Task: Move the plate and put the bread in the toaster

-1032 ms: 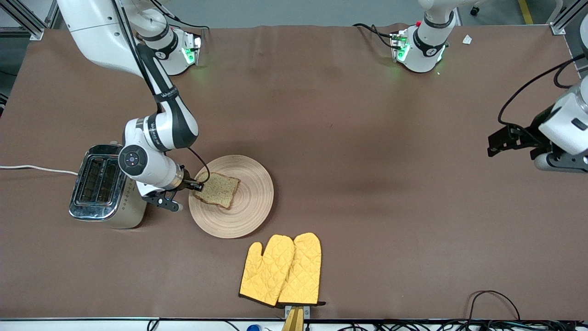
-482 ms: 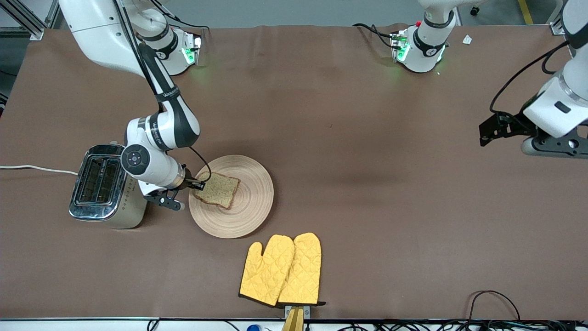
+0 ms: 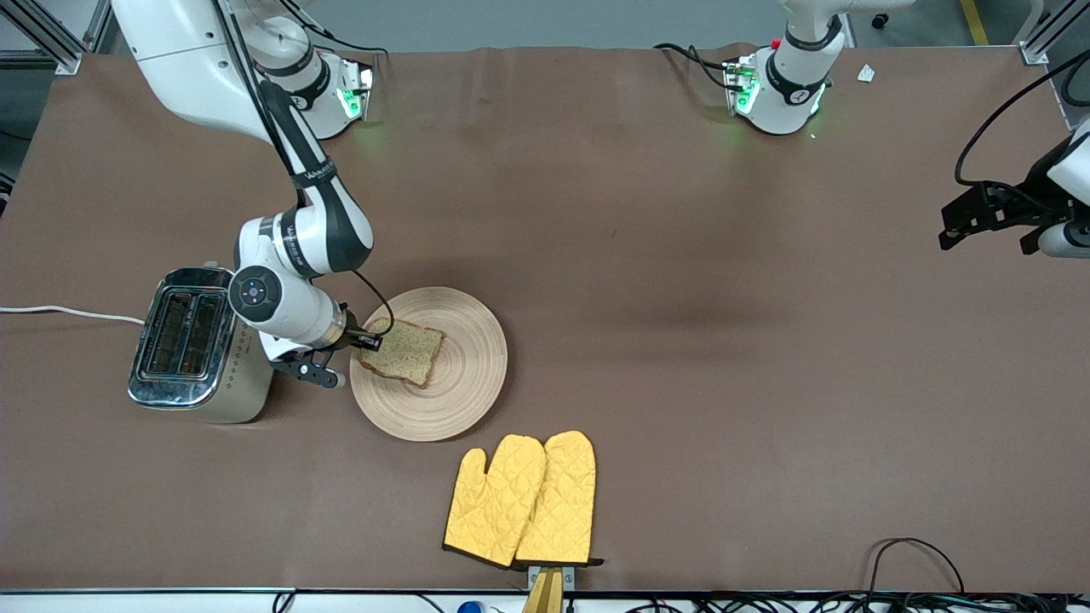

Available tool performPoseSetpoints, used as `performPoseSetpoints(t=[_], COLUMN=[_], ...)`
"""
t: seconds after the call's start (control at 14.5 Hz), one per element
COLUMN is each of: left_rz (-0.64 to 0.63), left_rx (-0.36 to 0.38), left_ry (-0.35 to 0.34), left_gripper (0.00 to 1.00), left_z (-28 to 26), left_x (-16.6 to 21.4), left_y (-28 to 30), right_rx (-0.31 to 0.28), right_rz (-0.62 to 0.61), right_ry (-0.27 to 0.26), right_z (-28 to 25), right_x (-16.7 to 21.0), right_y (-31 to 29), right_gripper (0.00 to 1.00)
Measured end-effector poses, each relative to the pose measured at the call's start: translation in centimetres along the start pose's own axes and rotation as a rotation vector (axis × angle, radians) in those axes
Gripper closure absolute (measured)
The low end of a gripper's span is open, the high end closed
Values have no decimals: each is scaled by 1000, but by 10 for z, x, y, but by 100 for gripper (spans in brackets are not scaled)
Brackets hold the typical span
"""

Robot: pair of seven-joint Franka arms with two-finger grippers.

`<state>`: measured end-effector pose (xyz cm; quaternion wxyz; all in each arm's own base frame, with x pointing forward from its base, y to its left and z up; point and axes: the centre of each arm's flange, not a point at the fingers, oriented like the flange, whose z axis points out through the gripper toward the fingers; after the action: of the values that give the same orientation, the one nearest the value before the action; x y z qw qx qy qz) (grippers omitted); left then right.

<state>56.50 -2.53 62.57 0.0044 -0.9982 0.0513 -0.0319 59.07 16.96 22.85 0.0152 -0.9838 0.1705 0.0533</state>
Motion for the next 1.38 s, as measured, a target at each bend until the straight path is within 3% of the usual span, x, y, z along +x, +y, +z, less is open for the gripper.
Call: performPoseSetpoints(t=[0.14, 0.34, 0.41, 0.96, 1.24, 1.38], left_rz=[-7, -31, -34, -41, -38, -37], left_rx=[-2, -4, -4, -3, -3, -3], left_ry=[14, 24, 25, 24, 22, 21], left_gripper=[0, 0, 0, 0, 0, 0], left_z=[-3, -9, -10, -10, -8, -8], left_x=[1, 0, 0, 0, 0, 0], left_y=[15, 29, 28, 23, 23, 21], right_rx=[1, 1, 1, -3, -30, -78], right_rz=[0, -1, -1, -4, -22, -55], right_ry=[2, 2, 2, -11, -63, -51], right_z=[0, 0, 0, -14, -85, -128], right_x=[0, 0, 0, 3, 14, 16], right_y=[0, 0, 0, -4, -17, -19], right_gripper=[65, 94, 97, 97, 97, 97])
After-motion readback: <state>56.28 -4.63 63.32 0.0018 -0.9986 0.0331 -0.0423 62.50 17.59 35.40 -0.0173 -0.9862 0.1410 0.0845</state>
